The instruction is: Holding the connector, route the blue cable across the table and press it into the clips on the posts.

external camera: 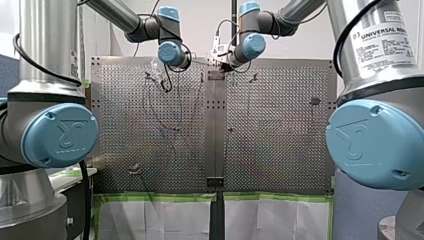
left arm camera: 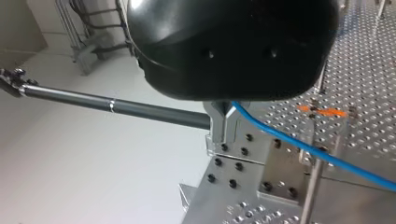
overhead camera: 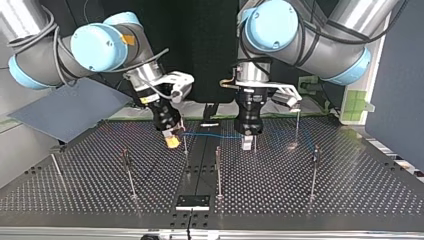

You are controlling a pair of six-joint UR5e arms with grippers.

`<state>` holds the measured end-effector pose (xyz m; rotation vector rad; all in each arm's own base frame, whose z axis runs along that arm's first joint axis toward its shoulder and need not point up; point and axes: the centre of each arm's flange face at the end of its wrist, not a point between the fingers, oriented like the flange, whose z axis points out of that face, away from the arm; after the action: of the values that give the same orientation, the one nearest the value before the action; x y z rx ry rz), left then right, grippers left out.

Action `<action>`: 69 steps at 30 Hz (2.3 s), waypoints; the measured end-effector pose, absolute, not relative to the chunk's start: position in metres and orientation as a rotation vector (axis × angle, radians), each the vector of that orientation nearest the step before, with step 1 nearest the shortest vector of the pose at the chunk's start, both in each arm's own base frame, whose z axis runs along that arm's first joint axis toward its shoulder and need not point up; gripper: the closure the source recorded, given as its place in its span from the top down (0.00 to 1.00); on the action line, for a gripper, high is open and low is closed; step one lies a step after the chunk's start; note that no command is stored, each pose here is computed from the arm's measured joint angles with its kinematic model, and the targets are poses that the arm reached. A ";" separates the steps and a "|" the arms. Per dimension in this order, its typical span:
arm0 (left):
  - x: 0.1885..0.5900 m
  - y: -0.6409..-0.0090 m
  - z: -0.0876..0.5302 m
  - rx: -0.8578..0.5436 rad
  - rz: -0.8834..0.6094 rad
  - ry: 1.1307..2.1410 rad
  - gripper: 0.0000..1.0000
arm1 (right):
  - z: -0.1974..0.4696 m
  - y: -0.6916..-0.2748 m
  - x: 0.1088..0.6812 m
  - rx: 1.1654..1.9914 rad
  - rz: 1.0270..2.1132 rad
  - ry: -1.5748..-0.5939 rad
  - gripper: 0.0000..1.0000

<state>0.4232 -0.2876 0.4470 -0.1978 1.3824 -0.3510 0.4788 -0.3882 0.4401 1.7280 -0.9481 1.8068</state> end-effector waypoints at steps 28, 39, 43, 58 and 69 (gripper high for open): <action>0.477 -0.298 0.376 -0.159 -0.353 1.452 0.00 | 0.416 -0.436 0.468 1.727 1.835 -0.989 0.00; 0.509 -0.304 0.373 -0.151 -0.361 1.455 0.00 | 0.415 -0.455 0.464 1.709 1.835 -0.993 0.00; 0.523 -0.305 0.371 -0.156 -0.357 1.454 0.00 | 0.413 -0.465 0.462 1.699 1.830 -0.999 0.00; 0.549 -0.288 0.370 -0.181 -0.349 1.432 0.00 | 0.407 -0.488 0.450 1.672 1.808 -1.020 0.00; 0.537 -0.292 0.367 -0.180 -0.323 1.497 0.80 | 0.409 -0.490 0.449 1.672 1.801 -1.007 0.00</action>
<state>0.5373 -0.2920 0.3667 -0.1802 1.4970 -0.3234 0.4488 -0.4897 0.4090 1.6725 -1.0070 1.8011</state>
